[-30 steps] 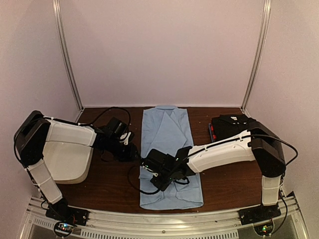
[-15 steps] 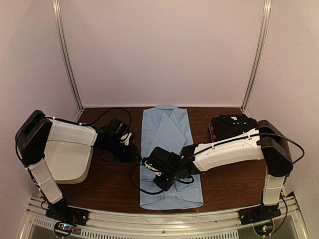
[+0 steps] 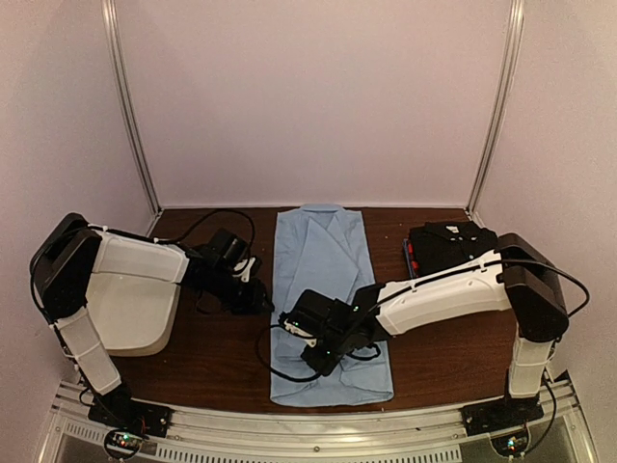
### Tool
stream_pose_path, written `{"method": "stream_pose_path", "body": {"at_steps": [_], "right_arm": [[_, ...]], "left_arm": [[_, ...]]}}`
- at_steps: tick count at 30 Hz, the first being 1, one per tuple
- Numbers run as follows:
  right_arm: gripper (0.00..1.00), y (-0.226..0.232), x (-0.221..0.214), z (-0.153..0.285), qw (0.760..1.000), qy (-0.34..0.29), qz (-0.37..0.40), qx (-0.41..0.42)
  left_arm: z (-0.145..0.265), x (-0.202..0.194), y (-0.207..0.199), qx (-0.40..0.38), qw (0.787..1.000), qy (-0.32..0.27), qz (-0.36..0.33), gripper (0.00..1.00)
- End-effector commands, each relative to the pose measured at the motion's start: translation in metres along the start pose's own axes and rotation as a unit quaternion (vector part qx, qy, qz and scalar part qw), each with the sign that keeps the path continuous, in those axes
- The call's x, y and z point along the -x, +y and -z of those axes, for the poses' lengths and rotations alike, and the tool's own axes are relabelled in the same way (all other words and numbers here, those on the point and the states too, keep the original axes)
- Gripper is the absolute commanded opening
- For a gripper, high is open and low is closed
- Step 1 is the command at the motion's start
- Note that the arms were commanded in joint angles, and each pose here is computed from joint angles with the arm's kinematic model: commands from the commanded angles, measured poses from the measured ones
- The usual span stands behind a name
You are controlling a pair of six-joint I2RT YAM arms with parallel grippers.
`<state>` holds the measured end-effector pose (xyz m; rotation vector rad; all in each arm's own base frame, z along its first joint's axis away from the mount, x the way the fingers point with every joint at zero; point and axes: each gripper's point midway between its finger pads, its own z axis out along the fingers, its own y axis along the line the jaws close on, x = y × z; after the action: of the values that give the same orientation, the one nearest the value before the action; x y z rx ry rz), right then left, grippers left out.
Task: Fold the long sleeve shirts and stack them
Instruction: Smooth out the rectangle-folded shirt at the center of the board.
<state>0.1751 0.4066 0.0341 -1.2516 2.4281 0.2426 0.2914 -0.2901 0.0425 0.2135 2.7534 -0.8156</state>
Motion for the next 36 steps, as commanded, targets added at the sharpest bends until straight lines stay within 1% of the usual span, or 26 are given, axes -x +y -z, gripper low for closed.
{"method": "stream_pose_path", "body": {"at_steps": [1, 3, 5, 6, 8, 11, 14, 15, 19, 21, 25, 30, 32, 36], "right_arm": [[0.20, -0.004, 0.028, 0.034, 0.998, -0.054, -0.025, 0.018], [0.32, -0.024, 0.044, 0.048, 0.995, -0.080, -0.053, 0.014], [0.40, -0.042, 0.061, 0.062, 0.991, -0.107, -0.082, 0.027], [0.43, -0.051, 0.071, 0.070, 0.987, -0.124, -0.095, 0.032], [0.44, -0.072, 0.089, 0.082, 0.979, -0.157, -0.126, 0.037], [0.41, -0.106, 0.112, 0.094, 0.963, -0.200, -0.173, 0.057], [0.29, -0.130, 0.132, 0.098, 0.945, -0.233, -0.210, 0.097], [0.27, -0.136, 0.139, 0.098, 0.938, -0.243, -0.218, 0.115], [0.22, -0.159, 0.163, 0.093, 0.916, -0.275, -0.241, 0.163], [0.20, -0.173, 0.171, 0.084, 0.908, -0.280, -0.256, 0.178], [0.18, -0.204, 0.183, 0.059, 0.887, -0.293, -0.294, 0.204], [0.18, -0.250, 0.193, 0.037, 0.865, -0.311, -0.335, 0.207], [0.19, -0.269, 0.195, 0.033, 0.861, -0.317, -0.344, 0.199], [0.23, -0.315, 0.188, 0.034, 0.856, -0.328, -0.368, 0.156]], "left_arm": [[0.001, 0.009, -0.008, -0.012, 1.000, -0.010, -0.011, 0.42], [0.003, 0.010, -0.009, -0.014, 1.000, -0.012, -0.013, 0.42], [0.004, 0.013, -0.011, -0.014, 1.000, -0.016, -0.014, 0.42], [0.006, 0.015, -0.012, -0.015, 1.000, -0.019, -0.014, 0.42], [0.009, 0.021, -0.017, -0.020, 0.999, -0.027, -0.018, 0.42], [0.013, 0.029, -0.025, -0.027, 0.999, -0.036, -0.024, 0.42], [0.016, 0.038, -0.033, -0.036, 0.998, -0.046, -0.026, 0.42], [0.017, 0.041, -0.037, -0.042, 0.997, -0.051, -0.027, 0.41], [0.020, 0.055, -0.051, -0.064, 0.995, -0.066, -0.028, 0.40], [0.018, 0.061, -0.059, -0.075, 0.994, -0.070, -0.028, 0.39], [0.010, 0.071, -0.067, -0.084, 0.993, -0.073, -0.027, 0.38], [-0.002, 0.080, -0.070, -0.088, 0.993, -0.070, -0.023, 0.36], [-0.006, 0.083, -0.070, -0.086, 0.993, -0.071, -0.023, 0.36], [-0.010, 0.089, -0.068, -0.074, 0.994, -0.074, -0.022, 0.36]]}}
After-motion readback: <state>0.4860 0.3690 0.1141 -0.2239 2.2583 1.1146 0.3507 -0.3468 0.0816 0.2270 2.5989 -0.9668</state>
